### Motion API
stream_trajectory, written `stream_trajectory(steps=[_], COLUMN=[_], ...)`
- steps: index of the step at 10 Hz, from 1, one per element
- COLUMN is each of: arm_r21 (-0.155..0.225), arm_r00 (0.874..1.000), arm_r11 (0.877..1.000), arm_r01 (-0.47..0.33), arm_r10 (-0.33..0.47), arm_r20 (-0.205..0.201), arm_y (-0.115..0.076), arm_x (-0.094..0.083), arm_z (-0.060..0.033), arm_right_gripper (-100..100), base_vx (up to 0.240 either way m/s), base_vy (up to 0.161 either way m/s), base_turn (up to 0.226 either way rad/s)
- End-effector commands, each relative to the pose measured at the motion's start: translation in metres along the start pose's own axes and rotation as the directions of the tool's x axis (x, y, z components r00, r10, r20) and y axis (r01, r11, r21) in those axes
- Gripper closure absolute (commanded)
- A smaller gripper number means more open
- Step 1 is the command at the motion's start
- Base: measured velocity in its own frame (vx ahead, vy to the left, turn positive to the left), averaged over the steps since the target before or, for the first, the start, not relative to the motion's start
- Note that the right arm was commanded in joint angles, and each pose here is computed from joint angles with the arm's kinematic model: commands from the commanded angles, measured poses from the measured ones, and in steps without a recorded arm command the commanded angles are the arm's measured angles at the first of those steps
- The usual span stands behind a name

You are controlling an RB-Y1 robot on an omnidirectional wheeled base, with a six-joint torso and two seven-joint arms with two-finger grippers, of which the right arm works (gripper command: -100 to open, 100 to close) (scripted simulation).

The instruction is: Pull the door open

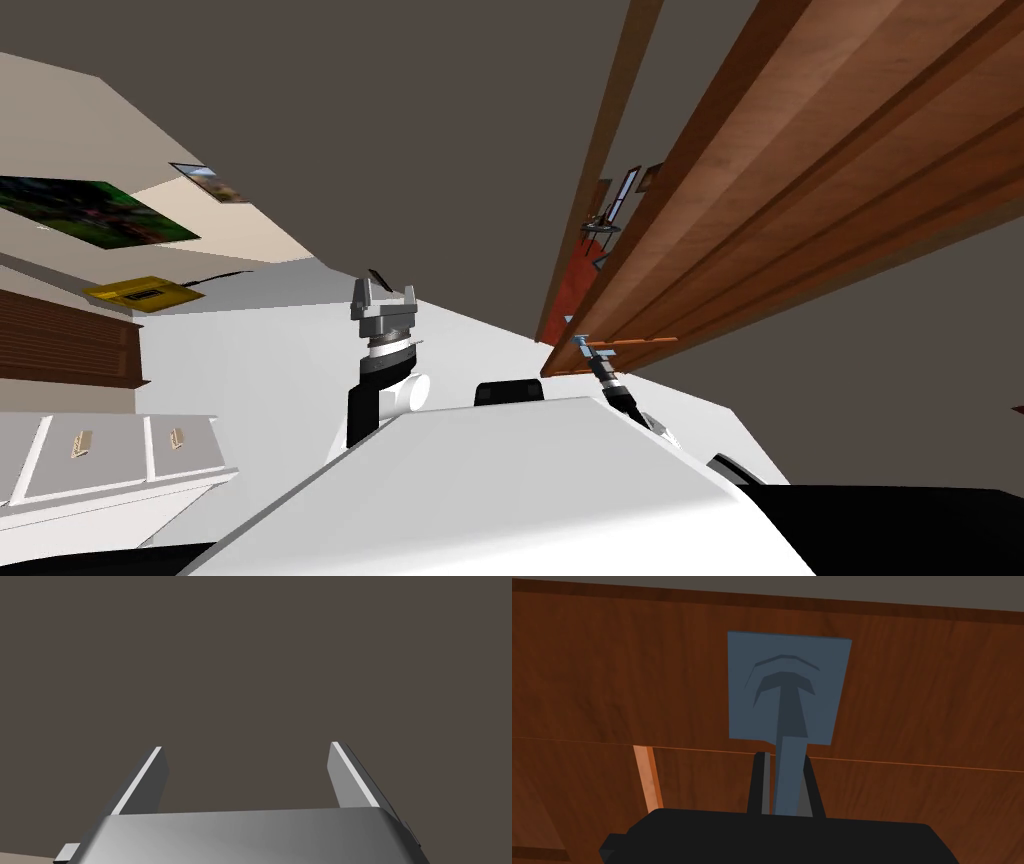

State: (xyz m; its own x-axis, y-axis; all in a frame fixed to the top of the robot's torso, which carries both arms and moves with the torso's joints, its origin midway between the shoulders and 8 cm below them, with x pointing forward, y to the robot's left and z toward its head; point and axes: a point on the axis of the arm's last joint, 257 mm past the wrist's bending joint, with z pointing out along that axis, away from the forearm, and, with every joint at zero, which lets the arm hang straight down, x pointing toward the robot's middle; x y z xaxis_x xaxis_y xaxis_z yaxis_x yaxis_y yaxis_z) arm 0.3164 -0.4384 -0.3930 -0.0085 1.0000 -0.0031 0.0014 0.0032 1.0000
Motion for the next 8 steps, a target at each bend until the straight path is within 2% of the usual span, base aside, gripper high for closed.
stream_trajectory(steps=[1,2,3,8], arm_r21=[-0.001,0.0,0.001,-0.004], arm_r00=[1.0,1.0,1.0,1.0], arm_r11=[1.0,1.0,1.0,1.0], arm_r01=[-0.003,0.0,-0.002,-0.002], arm_r10=[0.003,0.0,0.002,0.002], arm_r20=[-0.014,-0.008,-0.007,0.001], arm_y=[0.0,0.0,-0.001,0.0], arm_x=[0.0,0.0,0.003,0.008], arm_z=[-0.0085,-0.0048,0.0005,0.0215], arm_right_gripper=[100,100,100,100], base_vx=[-0.155,-0.058,-0.155,-0.244], base_vy=[-0.045,-0.017,-0.025,-0.08], base_turn=[0.094,0.014,0.168,0.17])
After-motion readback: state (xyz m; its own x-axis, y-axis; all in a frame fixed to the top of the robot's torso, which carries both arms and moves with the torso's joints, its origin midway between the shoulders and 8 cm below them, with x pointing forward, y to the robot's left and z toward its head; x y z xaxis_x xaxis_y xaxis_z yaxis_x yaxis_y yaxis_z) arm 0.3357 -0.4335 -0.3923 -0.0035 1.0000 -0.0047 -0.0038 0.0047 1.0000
